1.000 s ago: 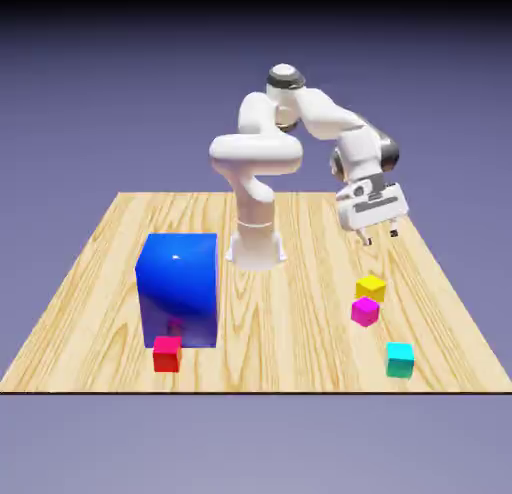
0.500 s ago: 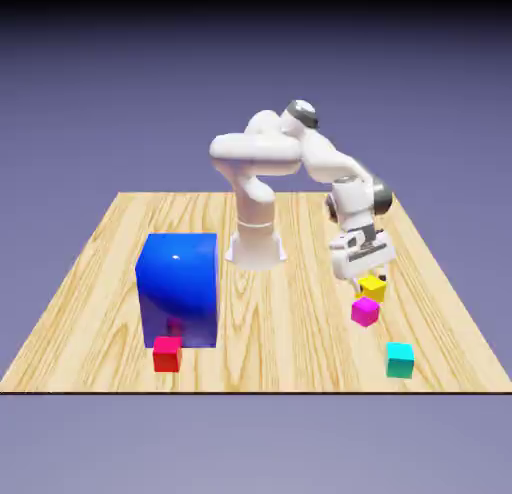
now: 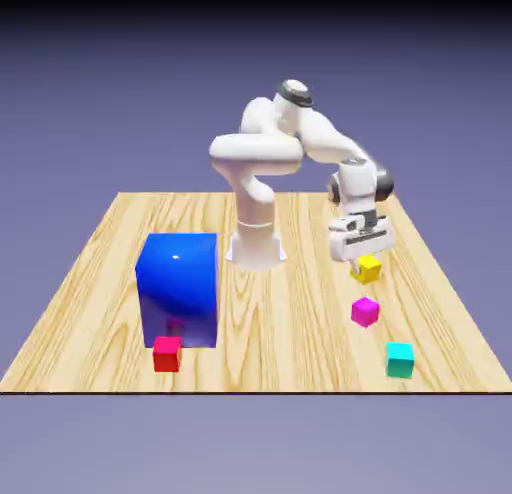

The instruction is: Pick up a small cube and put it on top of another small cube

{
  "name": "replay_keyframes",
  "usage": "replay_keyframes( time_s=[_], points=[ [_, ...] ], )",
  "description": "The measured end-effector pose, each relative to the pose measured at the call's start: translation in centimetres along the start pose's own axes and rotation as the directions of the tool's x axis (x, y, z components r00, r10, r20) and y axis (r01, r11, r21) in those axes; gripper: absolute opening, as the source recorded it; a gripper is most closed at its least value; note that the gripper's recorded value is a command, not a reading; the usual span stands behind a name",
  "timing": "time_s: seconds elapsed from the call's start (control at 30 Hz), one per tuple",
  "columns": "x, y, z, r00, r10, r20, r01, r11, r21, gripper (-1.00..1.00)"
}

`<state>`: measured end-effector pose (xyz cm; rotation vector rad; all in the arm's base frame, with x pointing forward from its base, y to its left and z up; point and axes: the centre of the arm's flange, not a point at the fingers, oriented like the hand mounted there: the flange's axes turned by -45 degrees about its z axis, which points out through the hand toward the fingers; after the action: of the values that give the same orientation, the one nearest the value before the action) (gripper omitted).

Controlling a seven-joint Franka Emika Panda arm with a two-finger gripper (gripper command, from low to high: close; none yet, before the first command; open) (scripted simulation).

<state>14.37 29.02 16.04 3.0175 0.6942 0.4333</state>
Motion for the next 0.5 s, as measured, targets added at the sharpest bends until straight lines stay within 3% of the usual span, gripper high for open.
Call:
replay_keyframes(
  time_s=[0.23, 0.5],
  points=[
    [1.1, -2.8, 1.7, 0.976, 0.18, 0.124, -0.162, 0.976, -0.147, -1.0],
    [4.3, -6.1, 2.0, 0.92, 0.36, 0.153, -0.309, 0.908, -0.282, -1.0]
  ],
)
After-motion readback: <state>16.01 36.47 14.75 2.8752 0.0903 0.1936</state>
